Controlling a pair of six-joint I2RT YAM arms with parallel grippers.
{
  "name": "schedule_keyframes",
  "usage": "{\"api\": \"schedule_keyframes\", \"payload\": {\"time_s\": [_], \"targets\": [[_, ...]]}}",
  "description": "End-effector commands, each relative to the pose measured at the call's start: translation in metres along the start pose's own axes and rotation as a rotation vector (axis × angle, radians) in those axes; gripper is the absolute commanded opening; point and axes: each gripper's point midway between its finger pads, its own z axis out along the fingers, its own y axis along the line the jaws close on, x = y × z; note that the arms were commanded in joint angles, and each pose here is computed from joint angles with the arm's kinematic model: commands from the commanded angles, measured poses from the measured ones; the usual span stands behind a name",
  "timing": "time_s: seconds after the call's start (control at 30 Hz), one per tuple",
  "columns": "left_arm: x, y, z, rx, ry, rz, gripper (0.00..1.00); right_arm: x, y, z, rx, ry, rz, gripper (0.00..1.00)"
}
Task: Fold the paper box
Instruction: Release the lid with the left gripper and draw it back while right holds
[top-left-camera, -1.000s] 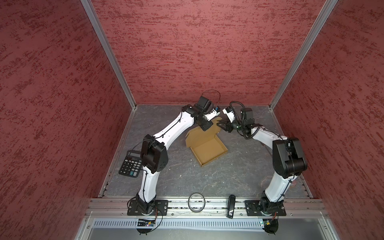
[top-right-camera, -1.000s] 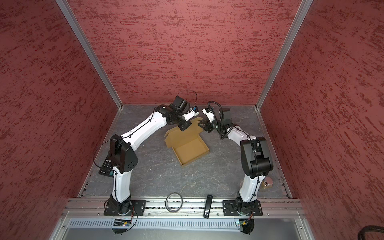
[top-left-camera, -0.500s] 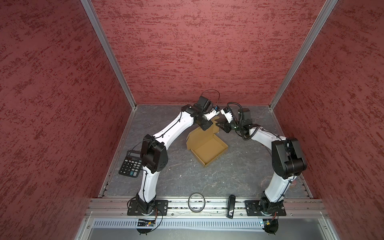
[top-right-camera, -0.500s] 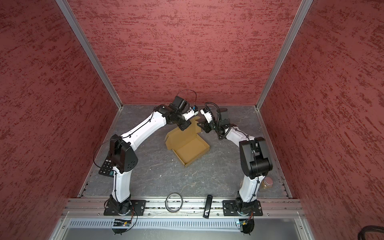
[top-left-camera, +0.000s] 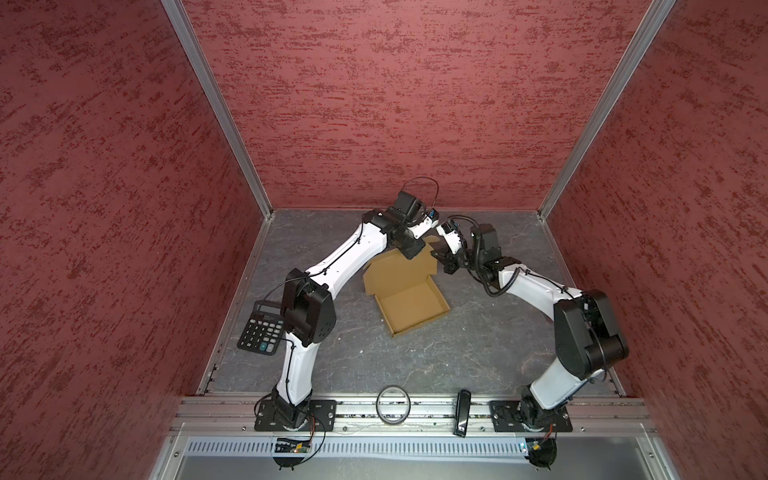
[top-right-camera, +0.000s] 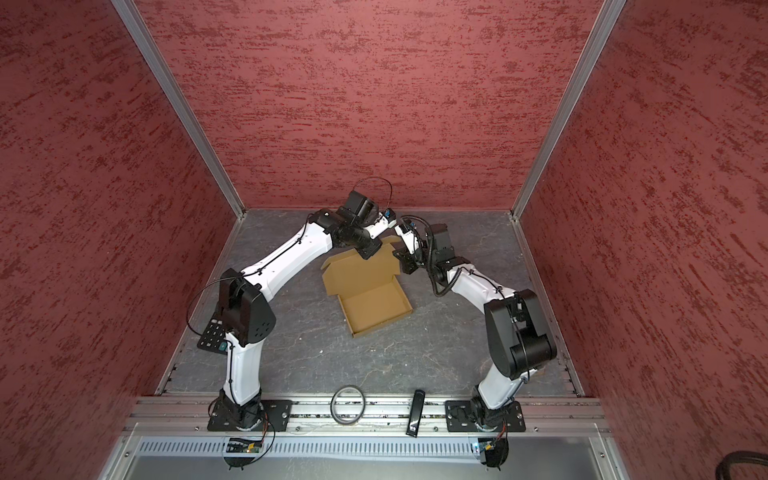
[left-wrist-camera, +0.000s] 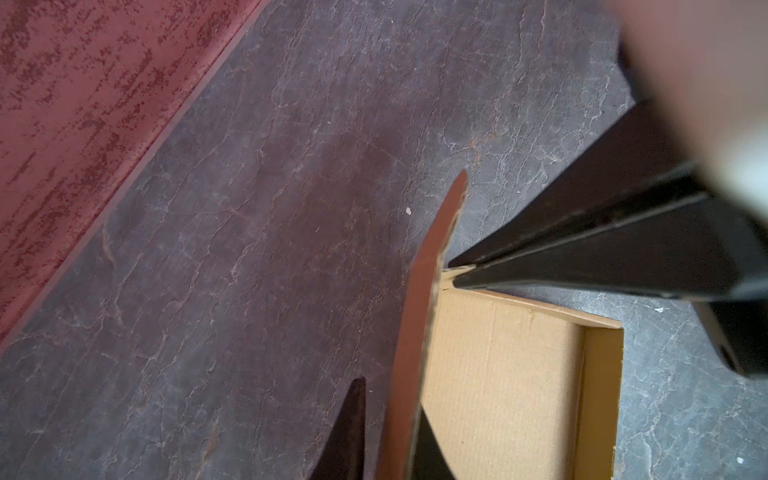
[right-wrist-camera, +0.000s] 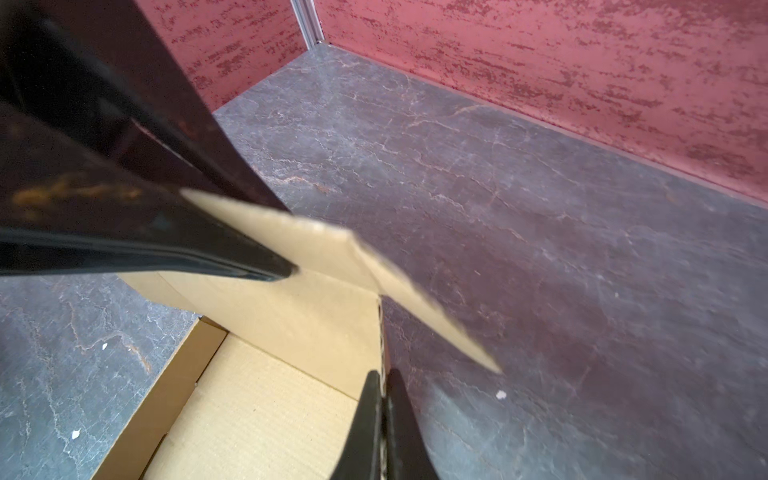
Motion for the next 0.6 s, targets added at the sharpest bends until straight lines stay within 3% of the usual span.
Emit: {"api": "schedule_keyframes", "payload": {"time_s": [0.0,0.27,0.47,0.57], "targets": [[-0.015,0.016,-0.021,-0.054,-0.073,-0.058,0.22,-0.016,0.003,-0.010,0.066,-0.059,-0.015,0.03],[0.003,0.042,-0.060,-0.128,-0.092,-0.197,0.45,-0.012,0.006,-0.022,0.099,-0.074,-0.039,0.02],[0.046,0.081,-0.105,-0.187,-0.158,-0.403,0.62,-0.014,0.010,-0.026,0.088,-0.056,-0.079,0.02],[0.074,0.097,-0.118,-0.198,-0.193,-0.507,0.64,-0.011,0.012,-0.027,0.084,-0.044,-0.087,0.02]]}}
